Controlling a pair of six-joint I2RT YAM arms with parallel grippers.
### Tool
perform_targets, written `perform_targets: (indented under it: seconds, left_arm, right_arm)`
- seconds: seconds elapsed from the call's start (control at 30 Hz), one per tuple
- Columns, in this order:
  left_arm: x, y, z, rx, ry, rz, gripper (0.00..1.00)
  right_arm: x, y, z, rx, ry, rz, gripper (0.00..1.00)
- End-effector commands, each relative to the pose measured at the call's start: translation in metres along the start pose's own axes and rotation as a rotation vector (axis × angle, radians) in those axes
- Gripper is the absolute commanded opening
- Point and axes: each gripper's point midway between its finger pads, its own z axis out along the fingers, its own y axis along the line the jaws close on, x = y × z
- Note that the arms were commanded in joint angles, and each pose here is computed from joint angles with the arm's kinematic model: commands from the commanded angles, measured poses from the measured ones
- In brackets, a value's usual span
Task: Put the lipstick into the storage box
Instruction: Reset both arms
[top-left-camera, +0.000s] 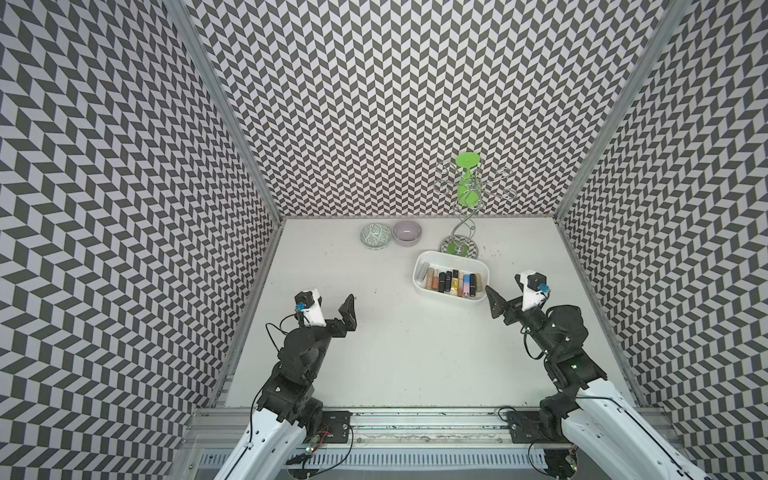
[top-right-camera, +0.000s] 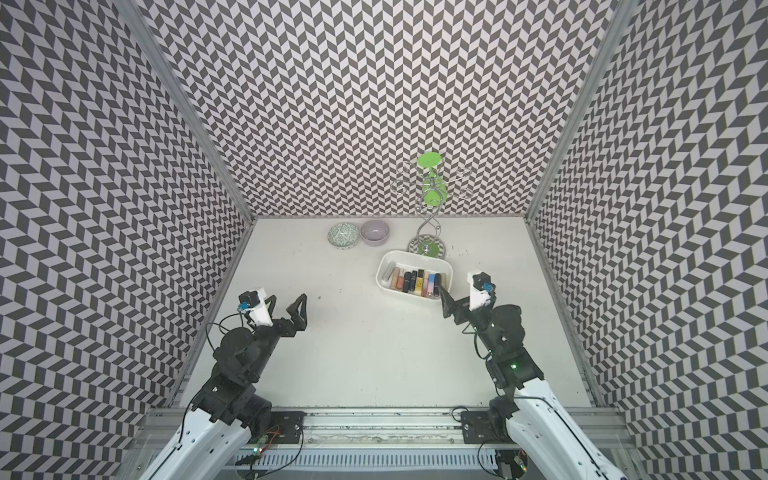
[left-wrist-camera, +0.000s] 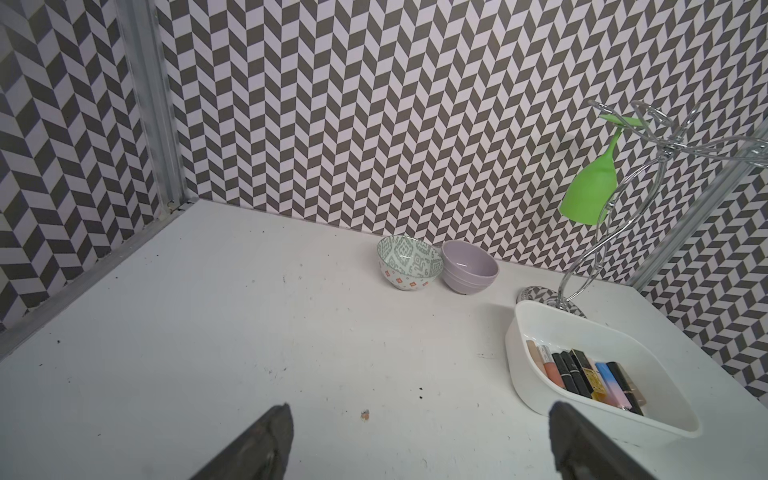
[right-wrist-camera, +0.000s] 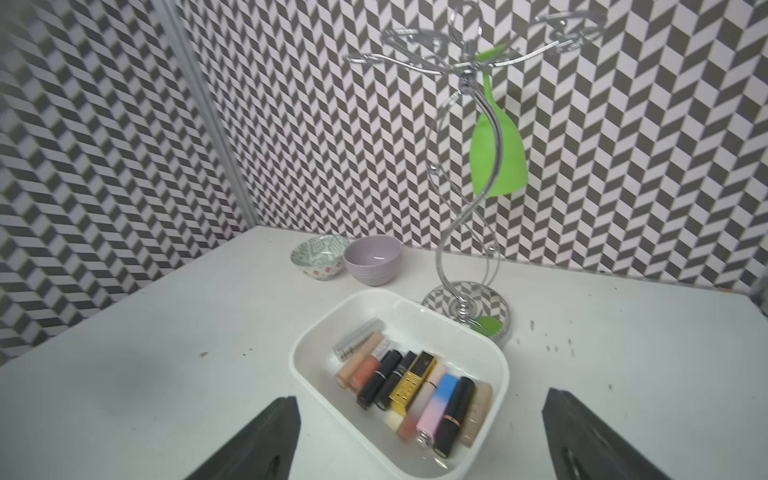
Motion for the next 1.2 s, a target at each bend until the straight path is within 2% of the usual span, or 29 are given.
perform_targets:
  seconds: [0.0, 0.27, 0.5, 0.73, 0.93, 1.17]
  left_arm:
    - [-0.006, 0.002, 0.001, -0.017, -0.034, 0.04, 0.99]
    - [-0.014, 0.01, 0.01, -0.088, -0.039, 0.146, 0.99]
    - [-0.014, 0.015, 0.022, -0.131, -0.032, 0.202, 0.99]
    - [-0.01, 0.021, 0.042, -0.147, -0.013, 0.225, 0.99]
    - [-0.005, 0.036, 0.071, -0.179, 0.004, 0.23, 0.99]
    - [-0.001, 0.065, 0.09, -0.264, -0.054, 0.223, 0.99]
  right_arm:
    - [-0.009, -0.032, 0.004, 0.155, -0.083, -0.028, 0.96]
    - [0.012, -0.072, 0.033, 0.263, -0.056, -0.089, 0.96]
    - [0.027, -0.094, 0.057, 0.3, -0.05, -0.045, 0.96]
    - [0.037, -0.121, 0.058, 0.371, -0.066, 0.001, 0.96]
    - [0.044, -0.127, 0.058, 0.383, -0.071, 0.015, 0.96]
    - [0.053, -0.125, 0.058, 0.373, -0.078, 0.012, 0.96]
